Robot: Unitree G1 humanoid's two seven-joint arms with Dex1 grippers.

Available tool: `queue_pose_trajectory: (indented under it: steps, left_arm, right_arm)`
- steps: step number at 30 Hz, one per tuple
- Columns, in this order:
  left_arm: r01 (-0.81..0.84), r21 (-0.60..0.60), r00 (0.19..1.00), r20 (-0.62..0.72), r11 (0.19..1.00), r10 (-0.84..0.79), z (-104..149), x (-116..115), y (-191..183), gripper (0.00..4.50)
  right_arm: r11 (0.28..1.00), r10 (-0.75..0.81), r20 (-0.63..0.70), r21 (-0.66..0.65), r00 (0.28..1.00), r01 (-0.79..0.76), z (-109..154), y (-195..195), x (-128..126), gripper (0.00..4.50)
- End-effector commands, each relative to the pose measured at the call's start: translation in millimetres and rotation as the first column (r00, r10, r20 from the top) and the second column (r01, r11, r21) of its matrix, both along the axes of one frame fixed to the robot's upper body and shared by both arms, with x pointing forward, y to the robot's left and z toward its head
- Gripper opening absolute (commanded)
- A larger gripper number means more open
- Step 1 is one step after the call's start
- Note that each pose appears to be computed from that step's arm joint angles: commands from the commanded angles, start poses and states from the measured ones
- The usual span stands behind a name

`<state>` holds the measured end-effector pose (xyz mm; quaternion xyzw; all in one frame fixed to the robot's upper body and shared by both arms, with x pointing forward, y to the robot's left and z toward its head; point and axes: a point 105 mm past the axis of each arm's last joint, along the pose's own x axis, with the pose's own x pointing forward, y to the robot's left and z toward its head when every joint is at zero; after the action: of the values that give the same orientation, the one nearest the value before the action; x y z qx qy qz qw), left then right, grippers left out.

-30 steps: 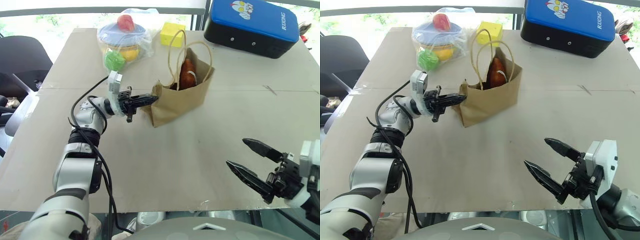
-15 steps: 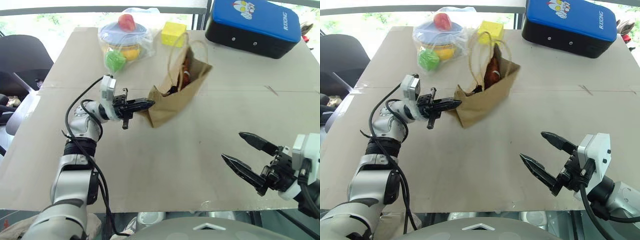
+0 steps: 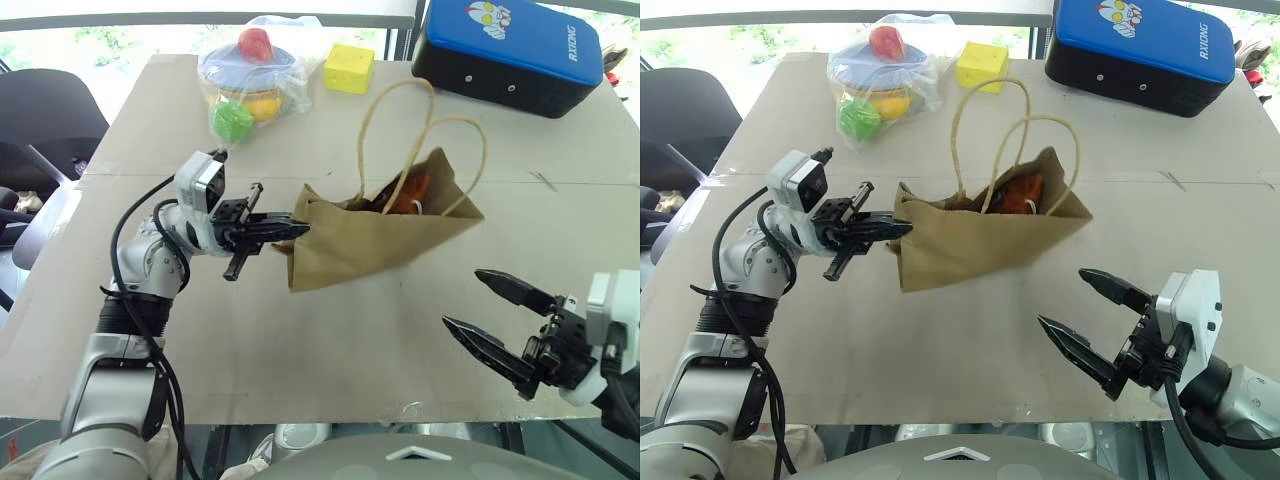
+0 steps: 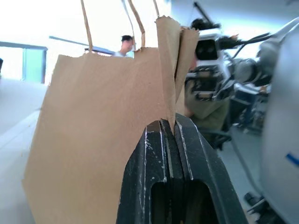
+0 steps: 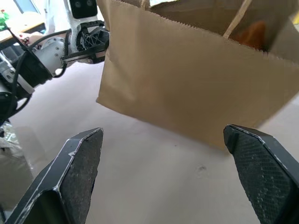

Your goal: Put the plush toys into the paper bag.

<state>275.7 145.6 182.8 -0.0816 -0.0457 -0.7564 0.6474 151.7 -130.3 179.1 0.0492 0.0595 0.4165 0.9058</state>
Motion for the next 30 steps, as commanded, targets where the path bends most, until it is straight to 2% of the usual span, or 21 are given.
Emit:
queue_pose_trajectory:
  steps: [1,6,7,8,10,12,16,17,22,26,29,30]
  left_arm:
    - [-0.031,0.042,0.999,0.039,0.999,0.029,-15.7,5.4,0.2,0.05]
    - [-0.109,0.096,0.988,0.120,0.989,0.097,-36.4,22.0,3.0,0.05]
    - [-0.118,0.100,0.986,0.126,0.988,0.105,-38.5,23.5,3.9,0.68]
    - [-0.122,0.103,0.986,0.128,0.987,0.109,-39.8,23.9,5.0,0.94]
    - [-0.129,0.101,0.986,0.122,0.986,0.117,-39.6,23.5,8.3,1.84]
    - [-0.138,0.090,0.986,0.108,0.986,0.128,-36.1,21.8,13.8,2.41]
    - [-0.160,0.118,0.985,0.085,0.980,0.151,-33.7,16.1,27.8,4.23]
    - [-0.169,0.121,0.984,0.068,0.978,0.162,-32.3,14.9,32.1,4.45]
    - [-0.313,0.157,0.949,0.007,0.937,0.316,-20.1,15.2,52.7,4.45]
    - [-0.409,0.239,0.905,-0.015,0.881,0.425,-20.3,4.5,58.4,4.45]
    - [-0.449,0.290,0.887,0.034,0.845,0.460,-22.4,-6.8,64.1,4.45]
    - [-0.470,0.323,0.876,0.062,0.821,0.477,-27.5,-9.4,68.7,4.48]
  right_arm:
    - [1.000,0.023,0.031,-0.007,0.999,-0.022,5.0,3.5,-4.5,4.08]
    - [0.999,0.022,0.015,-0.039,1.000,-0.022,-0.5,3.0,-7.2,4.08]
    - [0.999,0.019,0.014,-0.043,1.000,-0.019,-1.0,2.5,-7.5,4.08]
    - [0.999,0.017,0.013,-0.046,1.000,-0.017,-1.2,2.1,-7.8,4.08]
    - [0.999,0.016,0.013,-0.043,1.000,-0.016,-0.7,1.7,-8.1,4.08]
    - [0.999,0.013,0.010,-0.042,1.000,-0.013,-1.2,1.1,-8.8,4.08]
    - [0.999,0.004,0.004,-0.042,1.000,-0.004,-3.0,0.4,-9.1,4.08]
    - [0.999,0.004,0.005,-0.046,1.000,-0.003,-3.3,0.3,-9.0,4.08]
    - [0.992,-0.033,0.042,-0.122,0.999,0.038,-5.8,-7.7,-5.6,4.08]
    - [0.984,-0.064,0.081,-0.163,0.995,0.077,-4.8,-17.1,0.1,4.08]
    - [0.974,-0.125,0.081,-0.181,0.989,0.138,-5.5,-30.2,9.0,4.08]
    - [0.960,-0.157,0.090,-0.219,0.984,0.173,-8.2,-39.8,11.7,4.29]
